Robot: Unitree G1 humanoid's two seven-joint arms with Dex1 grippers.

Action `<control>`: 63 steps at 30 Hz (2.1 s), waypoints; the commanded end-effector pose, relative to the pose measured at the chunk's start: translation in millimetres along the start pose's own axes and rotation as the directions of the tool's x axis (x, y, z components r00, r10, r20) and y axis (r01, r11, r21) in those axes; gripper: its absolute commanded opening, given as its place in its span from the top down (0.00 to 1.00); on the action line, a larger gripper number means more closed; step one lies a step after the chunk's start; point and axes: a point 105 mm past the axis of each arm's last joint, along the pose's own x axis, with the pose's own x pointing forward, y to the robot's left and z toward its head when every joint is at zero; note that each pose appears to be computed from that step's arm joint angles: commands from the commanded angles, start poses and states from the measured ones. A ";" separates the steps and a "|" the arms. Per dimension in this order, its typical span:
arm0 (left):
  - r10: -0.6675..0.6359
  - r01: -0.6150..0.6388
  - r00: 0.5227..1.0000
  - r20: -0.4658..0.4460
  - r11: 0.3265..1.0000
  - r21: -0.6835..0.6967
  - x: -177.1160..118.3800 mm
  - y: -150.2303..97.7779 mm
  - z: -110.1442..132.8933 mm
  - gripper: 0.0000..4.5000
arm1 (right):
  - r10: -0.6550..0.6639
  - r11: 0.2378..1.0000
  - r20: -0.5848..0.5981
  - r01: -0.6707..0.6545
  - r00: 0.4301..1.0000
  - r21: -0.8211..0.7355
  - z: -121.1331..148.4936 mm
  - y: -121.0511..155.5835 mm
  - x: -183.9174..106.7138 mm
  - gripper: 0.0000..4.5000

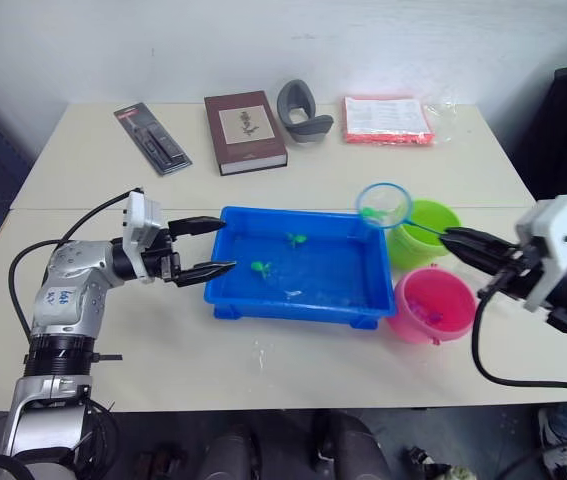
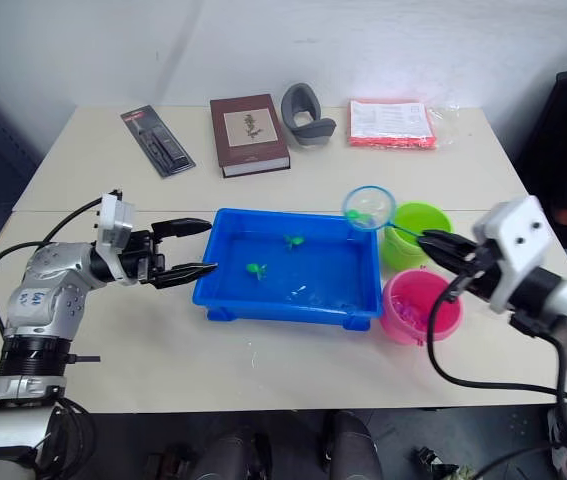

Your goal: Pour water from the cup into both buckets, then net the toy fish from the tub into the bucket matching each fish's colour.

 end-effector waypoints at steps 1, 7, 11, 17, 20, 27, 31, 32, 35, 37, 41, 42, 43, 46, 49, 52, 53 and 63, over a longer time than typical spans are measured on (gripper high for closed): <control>-0.033 0.032 0.999 0.023 0.999 0.035 12.7 -0.2 10.3 0.01 | -0.126 0.988 0.003 0.126 0.992 -0.090 1.7 -23.2 -15.3 1.00; -0.068 0.066 0.997 0.036 0.997 0.039 32.0 -2.5 10.5 0.01 | -0.259 0.912 -0.098 0.209 0.961 -0.353 -27.4 -45.3 -17.8 1.00; -0.078 0.076 0.996 0.038 0.996 0.043 38.5 -3.0 11.2 0.01 | -0.307 0.706 -0.105 0.152 0.946 -0.692 -34.6 -52.7 -11.8 1.00; -0.081 0.079 0.996 0.041 0.996 0.047 42.2 -2.4 12.8 0.01 | -0.236 0.450 -0.055 0.059 0.970 -0.891 -35.3 -45.1 2.5 1.00; -0.083 0.081 0.996 0.045 0.996 0.048 44.0 -2.7 12.9 0.01 | -0.200 0.328 -0.046 0.022 0.979 -0.944 -37.8 -42.9 5.7 1.00; -0.075 0.073 0.996 0.045 0.996 0.050 42.1 -5.3 10.6 0.01 | -0.216 0.257 0.004 0.061 0.976 -0.965 -38.4 -55.0 -6.2 1.00; -0.045 0.043 0.999 0.029 0.998 0.049 33.0 -2.5 6.7 0.01 | -0.283 0.467 0.131 0.255 0.950 -0.847 -4.2 -63.2 -6.5 1.00; -0.037 0.035 0.999 0.024 0.998 0.049 30.4 -1.5 5.7 0.01 | -0.293 0.525 0.146 0.286 0.945 -0.801 2.3 -63.8 -6.2 1.00; 0.004 -0.004 1.000 0.001 0.998 0.055 17.2 4.0 3.5 0.01 | -0.259 0.871 0.176 0.308 0.950 -0.384 19.0 -48.1 3.8 1.00; 0.032 -0.031 0.999 -0.024 0.998 0.059 5.7 8.5 0.9 0.01 | -0.119 0.987 0.170 0.135 0.978 -0.086 28.4 -17.2 17.0 1.00; 0.069 -0.064 0.995 -0.072 0.996 0.064 -13.5 15.3 -3.6 0.01 | 0.177 0.973 0.065 -0.185 0.982 0.141 31.7 43.4 31.8 1.00; 0.076 -0.071 0.994 -0.083 0.995 0.068 -17.0 16.7 -4.2 0.01 | 0.208 0.961 0.041 -0.212 0.977 0.179 30.5 51.5 34.7 1.00; 0.084 -0.078 0.992 -0.092 0.994 0.073 -20.2 18.2 -4.3 0.01 | 0.243 0.945 0.026 -0.242 0.970 0.220 29.8 60.2 38.2 1.00; 0.094 -0.085 0.990 -0.103 0.993 0.082 -23.3 19.8 -4.3 0.01 | 0.299 0.914 -0.092 -0.257 0.950 0.315 14.9 73.9 45.7 1.00; 0.093 -0.084 0.990 -0.104 0.993 0.084 -22.3 18.6 -4.8 0.01 | 0.320 0.896 -0.175 -0.238 0.931 0.374 0.8 79.2 55.2 1.00; 0.090 -0.081 0.990 -0.104 0.993 0.086 -20.4 16.2 -6.2 0.01 | 0.345 0.891 -0.255 -0.230 0.903 0.391 -13.2 83.3 65.7 1.00; 0.090 -0.081 0.991 -0.104 0.993 0.087 -19.8 15.8 -6.3 0.01 | 0.347 0.889 -0.265 -0.225 0.900 0.399 -15.4 84.0 70.6 1.00; 0.102 -0.090 0.988 -0.118 0.990 0.105 -24.3 13.3 -5.3 0.01 | 0.336 0.875 -0.325 -0.166 0.884 0.454 -33.1 84.2 99.1 1.00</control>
